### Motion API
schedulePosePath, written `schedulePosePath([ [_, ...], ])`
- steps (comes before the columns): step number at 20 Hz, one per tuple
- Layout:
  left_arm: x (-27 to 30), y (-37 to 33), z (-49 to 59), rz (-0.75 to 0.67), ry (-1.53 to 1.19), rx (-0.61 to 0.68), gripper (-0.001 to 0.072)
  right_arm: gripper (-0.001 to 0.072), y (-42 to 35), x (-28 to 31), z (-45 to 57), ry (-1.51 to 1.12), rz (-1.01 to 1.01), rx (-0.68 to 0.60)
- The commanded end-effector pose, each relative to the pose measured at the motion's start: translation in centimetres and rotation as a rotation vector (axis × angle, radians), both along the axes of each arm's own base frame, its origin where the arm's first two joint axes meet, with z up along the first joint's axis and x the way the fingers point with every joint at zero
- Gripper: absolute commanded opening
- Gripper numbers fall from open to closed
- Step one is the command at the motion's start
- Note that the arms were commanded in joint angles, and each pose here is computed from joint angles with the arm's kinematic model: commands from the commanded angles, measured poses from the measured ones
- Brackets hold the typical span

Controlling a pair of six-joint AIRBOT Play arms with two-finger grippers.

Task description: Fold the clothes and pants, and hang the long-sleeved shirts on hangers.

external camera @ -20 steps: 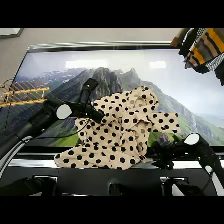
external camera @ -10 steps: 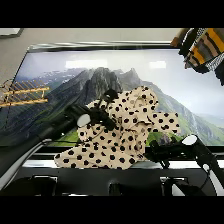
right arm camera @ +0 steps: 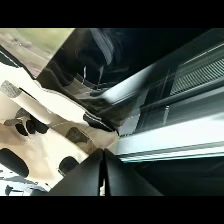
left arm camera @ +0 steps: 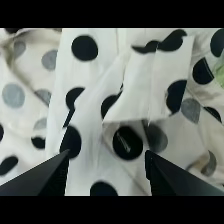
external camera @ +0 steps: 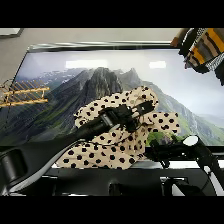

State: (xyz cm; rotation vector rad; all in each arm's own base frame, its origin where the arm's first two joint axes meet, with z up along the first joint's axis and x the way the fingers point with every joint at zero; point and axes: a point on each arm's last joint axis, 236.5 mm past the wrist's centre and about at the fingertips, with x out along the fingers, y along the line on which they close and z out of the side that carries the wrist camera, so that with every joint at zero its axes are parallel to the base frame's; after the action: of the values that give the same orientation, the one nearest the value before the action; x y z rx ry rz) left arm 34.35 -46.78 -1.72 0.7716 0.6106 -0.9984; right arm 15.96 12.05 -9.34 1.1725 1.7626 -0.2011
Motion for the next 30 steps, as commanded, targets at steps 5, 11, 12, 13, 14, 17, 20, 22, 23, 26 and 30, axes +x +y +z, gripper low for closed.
schedulePosePath([
  [5,0.6,-2.1,-2.2,-0.150,-0.108,0.064,0.0530,0.0021,0.0,0.0,0.0,-0.015,0.017,0.001],
  [11,1.2,-5.8,-0.9,-0.145,-0.165,-0.116,0.0530,0.0021,0.2,-0.5,0.2,-0.017,0.054,0.015],
  [12,1.1,-6.1,-1.0,-0.141,-0.162,-0.133,0.0529,0.0021,0.2,-0.6,0.2,-0.020,0.061,0.017],
  [13,1.0,-6.3,-1.2,-0.131,-0.145,-0.146,0.0527,0.0021,0.2,-0.6,0.2,-0.019,0.062,0.018],
  [14,0.8,-6.4,-1.6,-0.117,-0.118,-0.159,0.0519,0.0021,0.2,-0.6,0.3,-0.019,0.062,0.018],
  [17,0.5,-6.8,-1.6,-0.035,-0.010,-0.244,0.0020,0.0021,0.2,-0.6,0.4,-0.023,0.070,0.021],
  [20,1.6,-6.7,0.6,0.068,0.058,-0.337,0.0019,0.0020,0.2,0.0,1.3,-0.048,0.104,0.028],
  [22,3.9,-6.1,4.1,0.109,0.040,-0.392,0.0018,0.0020,-0.9,2.8,3.3,-0.136,0.139,-0.020],
  [23,5.5,-5.2,6.0,0.153,0.051,-0.421,0.0017,0.0020,-2.1,5.6,4.9,-0.223,0.151,-0.079],
  [26,10.3,-1.0,10.7,0.317,0.128,-0.468,0.0016,0.0019,-5.2,15.4,13.0,-0.509,0.085,-0.228],
  [30,16.0,5.9,19.2,0.426,0.072,-0.525,0.0016,0.0019,-3.8,25.9,24.9,-0.841,0.159,-0.255],
])
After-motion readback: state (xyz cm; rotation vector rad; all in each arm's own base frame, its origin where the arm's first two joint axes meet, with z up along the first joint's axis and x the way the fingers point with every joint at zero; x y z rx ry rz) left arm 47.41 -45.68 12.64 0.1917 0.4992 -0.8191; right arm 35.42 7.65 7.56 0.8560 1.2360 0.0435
